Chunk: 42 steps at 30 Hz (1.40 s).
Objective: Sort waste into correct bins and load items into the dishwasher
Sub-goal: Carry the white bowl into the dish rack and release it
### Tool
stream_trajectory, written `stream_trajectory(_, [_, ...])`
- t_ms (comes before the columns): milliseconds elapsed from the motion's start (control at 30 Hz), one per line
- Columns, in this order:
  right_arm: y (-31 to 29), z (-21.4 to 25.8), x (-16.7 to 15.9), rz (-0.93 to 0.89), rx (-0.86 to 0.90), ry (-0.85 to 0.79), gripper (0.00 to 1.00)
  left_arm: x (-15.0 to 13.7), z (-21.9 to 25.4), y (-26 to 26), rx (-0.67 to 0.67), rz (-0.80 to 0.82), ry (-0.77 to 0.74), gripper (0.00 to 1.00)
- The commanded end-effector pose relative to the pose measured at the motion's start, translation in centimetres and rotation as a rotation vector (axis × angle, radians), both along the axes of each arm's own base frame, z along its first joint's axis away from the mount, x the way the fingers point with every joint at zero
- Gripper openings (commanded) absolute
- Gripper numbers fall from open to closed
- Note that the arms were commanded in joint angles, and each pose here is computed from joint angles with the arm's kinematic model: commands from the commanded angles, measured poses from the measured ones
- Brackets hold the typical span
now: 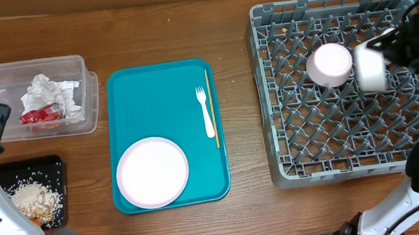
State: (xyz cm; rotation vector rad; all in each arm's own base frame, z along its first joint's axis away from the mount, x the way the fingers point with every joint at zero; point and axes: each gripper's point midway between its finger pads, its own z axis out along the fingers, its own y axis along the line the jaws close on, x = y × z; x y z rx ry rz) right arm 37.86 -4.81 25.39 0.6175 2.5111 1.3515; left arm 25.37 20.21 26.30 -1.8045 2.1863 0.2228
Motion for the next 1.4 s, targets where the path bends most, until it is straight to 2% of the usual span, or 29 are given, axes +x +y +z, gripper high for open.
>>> stream_trajectory(0, [2.0, 1.0, 0.0, 0.057, 0.193, -0.179, 0.04, 0.0, 0.0, 0.1, 0.002, 0.005, 0.001, 1.00])
stream_trajectory(167, [2.4, -1.6, -0.7, 0.055, 0.246, -0.163, 0.04, 0.0, 0.0, 0.1, 0.002, 0.005, 0.001, 1.00])
stream_trajectory(400, [2.5, -4.6, -1.2, 0.067, 0.216, -0.123, 0.04, 0.0, 0.0, 0.2, 0.002, 0.005, 0.000, 1.00])
stream_trajectory(467, [2.1, -5.0, -1.1, 0.060, 0.203, -0.128, 0.04, 0.0, 0.0, 0.1, 0.002, 0.005, 0.001, 1.00])
stream_trajectory(600, [1.1, -5.3, -1.1, 0.042, 0.182, -0.132, 0.12, 0.0, 0.0, 0.1, 0.002, 0.005, 0.001, 1.00])
stream_trajectory(800, [0.8, -6.0, -1.3, 0.045, 0.146, -0.105, 0.12, 0.0, 0.0, 0.1, 0.002, 0.005, 0.001, 1.00])
stream_trajectory(967, [-0.8, -8.3, -0.8, -0.028, 0.053, 0.023, 0.04, 0.0, 0.0, 0.1, 0.002, 0.005, 0.001, 1.00])
stream_trajectory(1133, [-2.2, -10.0, -0.9, -0.080, -0.036, 0.122, 0.04, 0.0, 0.0, 0.1, 0.002, 0.005, 0.001, 1.00])
stream_trajectory(1367, [-4.5, -10.2, -1.3, -0.155, -0.117, 0.188, 0.04, 0.0, 0.0, 0.1, 0.002, 0.005, 0.000, 1.00])
